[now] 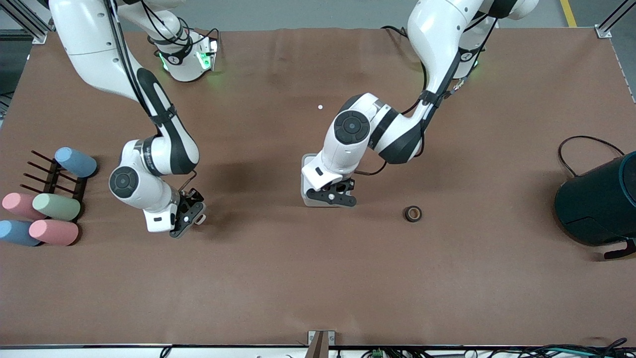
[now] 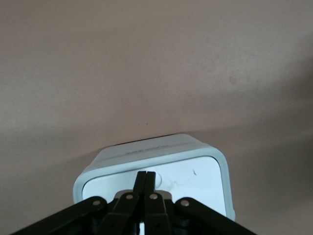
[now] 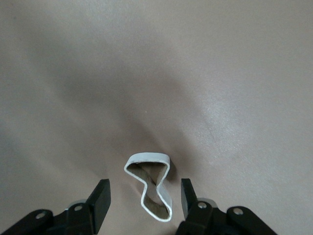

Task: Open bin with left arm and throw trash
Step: 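Grasp the bin lid with the left gripper while the right gripper grasps the band, then lift the lid open with the left gripper while the right gripper lifts the band, then carry the band over the bin while the left gripper moves toward the tape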

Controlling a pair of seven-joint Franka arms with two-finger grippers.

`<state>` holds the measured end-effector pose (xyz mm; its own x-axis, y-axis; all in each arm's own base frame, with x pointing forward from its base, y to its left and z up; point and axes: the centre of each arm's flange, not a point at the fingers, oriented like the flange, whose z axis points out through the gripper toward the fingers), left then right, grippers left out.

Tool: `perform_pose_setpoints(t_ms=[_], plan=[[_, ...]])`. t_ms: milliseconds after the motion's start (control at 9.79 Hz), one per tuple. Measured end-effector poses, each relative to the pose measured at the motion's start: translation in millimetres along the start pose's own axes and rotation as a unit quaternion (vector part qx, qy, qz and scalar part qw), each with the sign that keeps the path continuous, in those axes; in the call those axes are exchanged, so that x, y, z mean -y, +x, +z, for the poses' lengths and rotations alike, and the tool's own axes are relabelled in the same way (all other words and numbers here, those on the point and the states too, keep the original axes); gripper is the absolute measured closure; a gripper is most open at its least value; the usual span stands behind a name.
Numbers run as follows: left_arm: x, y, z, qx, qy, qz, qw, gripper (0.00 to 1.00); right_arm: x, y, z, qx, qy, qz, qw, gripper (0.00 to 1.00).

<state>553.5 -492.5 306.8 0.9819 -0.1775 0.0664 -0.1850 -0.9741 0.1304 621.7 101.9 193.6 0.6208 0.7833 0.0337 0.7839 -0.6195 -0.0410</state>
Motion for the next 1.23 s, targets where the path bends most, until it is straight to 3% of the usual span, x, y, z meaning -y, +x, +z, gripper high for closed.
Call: perform_pose_setpoints(t_ms=[204,511,715,920,1124,1226], plan=[[-7.5,-5.1,12.2,0.001,0.004,0.008,1.000,0.99,-1.3,-1.2,15.1,0.000,-0.003,-0.008,1.000,0.36],[-9.2,-4.8,10.6,0.001,0.005,0.010,1.000,0.99,-7.0,-1.6,15.6,-0.002,-0.010,-0.007,1.000,0.58],[-3.9,-2.9,-14.3,0.026,0.022,0.006,0.999,0.99,-9.8,-3.0,14.4,-0.002,-0.007,-0.004,1.000,0.84],[21.7,7.2,-81.0,0.037,0.036,0.001,0.999,0.98,-10.5,-4.5,14.0,-0.004,0.017,0.015,1.000,0.93],[72.5,20.1,-138.1,0.043,0.043,-0.016,0.998,0.91,-7.0,8.7,1.2,0.003,0.056,0.027,0.998,0.93],[108.0,25.0,-156.0,0.060,0.053,-0.035,0.996,0.78,-2.5,23.9,-13.6,0.002,0.075,0.038,0.996,0.93]])
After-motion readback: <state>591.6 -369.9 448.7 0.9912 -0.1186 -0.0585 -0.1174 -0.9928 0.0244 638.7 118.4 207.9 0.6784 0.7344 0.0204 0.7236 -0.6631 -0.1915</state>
